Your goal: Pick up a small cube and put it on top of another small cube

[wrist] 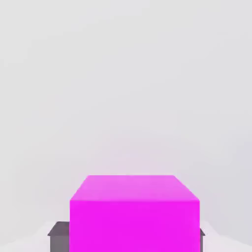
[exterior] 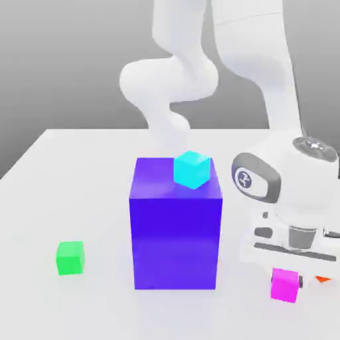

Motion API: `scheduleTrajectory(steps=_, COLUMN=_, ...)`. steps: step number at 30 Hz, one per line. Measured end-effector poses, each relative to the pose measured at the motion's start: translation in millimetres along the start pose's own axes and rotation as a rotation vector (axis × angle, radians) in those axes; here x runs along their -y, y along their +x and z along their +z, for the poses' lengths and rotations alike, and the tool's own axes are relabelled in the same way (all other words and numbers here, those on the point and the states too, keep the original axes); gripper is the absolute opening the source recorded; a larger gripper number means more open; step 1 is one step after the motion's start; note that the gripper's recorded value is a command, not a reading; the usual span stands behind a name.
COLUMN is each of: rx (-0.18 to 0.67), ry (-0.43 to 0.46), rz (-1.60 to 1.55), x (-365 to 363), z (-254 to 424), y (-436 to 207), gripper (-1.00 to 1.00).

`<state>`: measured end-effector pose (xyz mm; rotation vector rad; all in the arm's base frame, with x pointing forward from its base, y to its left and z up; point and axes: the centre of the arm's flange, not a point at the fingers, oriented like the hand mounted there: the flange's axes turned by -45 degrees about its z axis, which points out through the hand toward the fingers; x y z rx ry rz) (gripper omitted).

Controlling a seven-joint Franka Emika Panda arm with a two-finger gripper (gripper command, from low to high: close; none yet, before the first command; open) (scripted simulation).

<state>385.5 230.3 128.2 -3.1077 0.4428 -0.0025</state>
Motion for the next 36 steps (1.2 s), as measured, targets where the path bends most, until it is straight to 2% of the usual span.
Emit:
scheduleTrajectory(steps=6, rx=0.0, ry=-0.001, rz=0.0, x=0, z=-54, y=0, gripper=-1.0)
scheduleTrajectory(steps=9, rx=-0.044, ry=0.04, rz=-0.04, x=3, z=-85, y=24, gripper=-1.0)
scheduleTrajectory(steps=13, rx=-0.092, ry=0.041, rz=0.054, x=-79, z=-113, y=89, gripper=-1.0)
scheduleTrajectory(steps=17, rx=-0.099, ry=0.013, rz=0.264, x=-215, z=-125, y=130, gripper=-1.0)
scheduleTrajectory(steps=20, rx=-0.09, ry=-0.001, rz=0.427, x=-320, z=-131, y=128, gripper=-1.0)
scheduleTrajectory(steps=25, rx=-0.064, ry=0.005, rz=0.567, x=-418, z=-135, y=91, gripper=-1.0)
scheduleTrajectory(steps=28, rx=-0.012, ry=0.0, rz=0.661, x=-445, z=-113, y=61, gripper=-1.0)
scheduleTrajectory(steps=33, rx=-0.001, ry=-0.001, rz=0.68, x=-449, z=-66, y=56, gripper=-1.0)
scheduleTrajectory(steps=34, rx=-0.001, ry=-0.002, rz=0.68, x=-449, z=-57, y=55, gripper=1.0)
scheduleTrajectory(steps=36, rx=-0.001, ry=-0.002, rz=0.681, x=-449, z=-57, y=55, gripper=1.0)
